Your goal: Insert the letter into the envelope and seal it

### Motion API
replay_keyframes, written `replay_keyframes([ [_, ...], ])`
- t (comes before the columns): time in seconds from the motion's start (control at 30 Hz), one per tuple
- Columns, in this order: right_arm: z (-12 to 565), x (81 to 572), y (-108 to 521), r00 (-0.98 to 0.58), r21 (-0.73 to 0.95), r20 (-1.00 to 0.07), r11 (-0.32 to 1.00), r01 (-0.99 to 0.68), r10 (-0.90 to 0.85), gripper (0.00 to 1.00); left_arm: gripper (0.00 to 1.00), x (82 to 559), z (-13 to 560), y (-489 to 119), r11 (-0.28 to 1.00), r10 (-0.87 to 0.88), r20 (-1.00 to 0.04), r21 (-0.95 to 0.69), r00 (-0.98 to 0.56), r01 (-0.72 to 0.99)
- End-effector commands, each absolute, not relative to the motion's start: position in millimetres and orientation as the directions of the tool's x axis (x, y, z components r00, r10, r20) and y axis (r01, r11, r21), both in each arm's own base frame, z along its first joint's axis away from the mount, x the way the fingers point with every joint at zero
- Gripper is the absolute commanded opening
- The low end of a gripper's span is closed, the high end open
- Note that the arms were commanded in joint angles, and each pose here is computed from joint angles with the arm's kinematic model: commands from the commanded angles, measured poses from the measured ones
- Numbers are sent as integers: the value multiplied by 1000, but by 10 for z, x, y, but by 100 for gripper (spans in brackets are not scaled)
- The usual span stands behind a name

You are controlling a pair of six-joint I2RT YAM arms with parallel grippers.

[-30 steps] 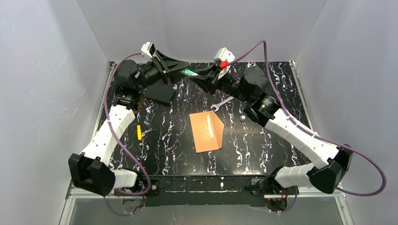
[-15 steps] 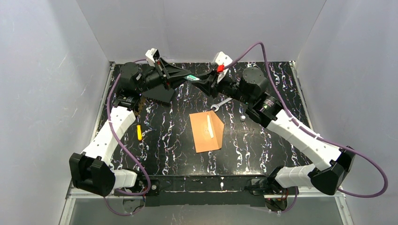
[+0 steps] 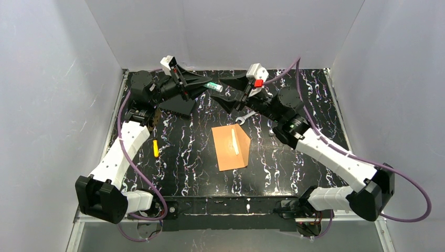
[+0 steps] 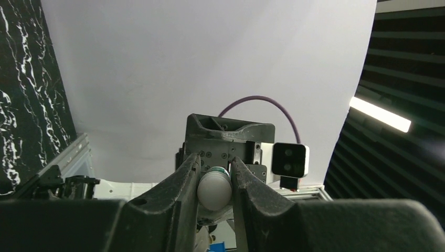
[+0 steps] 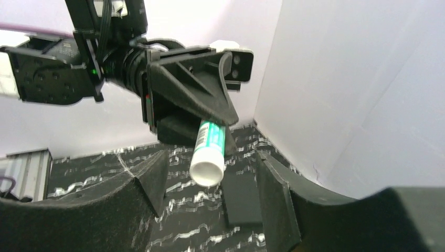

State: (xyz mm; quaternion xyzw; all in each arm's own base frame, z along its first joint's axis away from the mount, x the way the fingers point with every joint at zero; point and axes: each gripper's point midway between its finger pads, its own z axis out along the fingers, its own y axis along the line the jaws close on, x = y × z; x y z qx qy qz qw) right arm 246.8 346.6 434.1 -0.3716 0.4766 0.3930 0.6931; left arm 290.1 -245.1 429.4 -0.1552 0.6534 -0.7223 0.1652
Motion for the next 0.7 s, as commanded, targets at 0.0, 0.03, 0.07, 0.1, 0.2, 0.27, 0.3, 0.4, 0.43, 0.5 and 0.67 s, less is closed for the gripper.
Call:
replay_keyframes([
  [0.0, 4824, 2406, 3469, 314, -139, -859, 406, -903, 405, 69, 0, 2735, 4608, -2412, -152, -428, 26, -987, -903, 44],
  [0.03, 4834, 2421, 3492, 315, -140, -857, 403, -904, 408, 68, 0, 2733, 4621, -2415, -156, -426, 33, -987, -904, 37],
  [0.07, 4839, 2432, 3514, 317, -143, -855, 400, -905, 411, 67, 0, 2724, 4641, -2416, -162, -423, 39, -986, -905, 33],
  [0.1, 4858, 2443, 3518, 323, -144, -848, 404, -903, 420, 66, 0, 2719, 4661, -2420, -168, -418, 49, -985, -907, 24],
  [0.2, 4886, 2472, 3542, 334, -152, -842, 409, -900, 423, 52, 0, 2706, 4734, -2420, -204, -405, 95, -979, -909, -12],
  [0.27, 4882, 2467, 3554, 336, -159, -845, 403, -901, 417, 44, 0, 2720, 4791, -2413, -239, -396, 138, -970, -908, -44],
  [0.3, 4882, 2466, 3548, 338, -160, -844, 405, -900, 416, 43, 0, 2719, 4812, -2416, -251, -391, 155, -966, -907, -57],
  [0.4, 4885, 2472, 3545, 347, -167, -842, 411, -896, 414, 40, 0, 2721, 4794, -2450, -264, -383, 184, -961, -905, -84],
  [0.43, 4888, 2479, 3545, 349, -168, -841, 414, -895, 413, 40, 0, 2725, 4783, -2459, -268, -383, 192, -959, -904, -90],
  [0.5, 4906, 2489, 3549, 353, -170, -838, 417, -893, 415, 42, 0, 2725, 4730, -2499, -265, -376, 204, -958, -904, -106],
  [0.67, 4914, 2502, 3600, 345, -171, -842, 402, -899, 414, 47, 0, 2720, 4644, -2571, -258, -372, 213, -959, -903, -120],
])
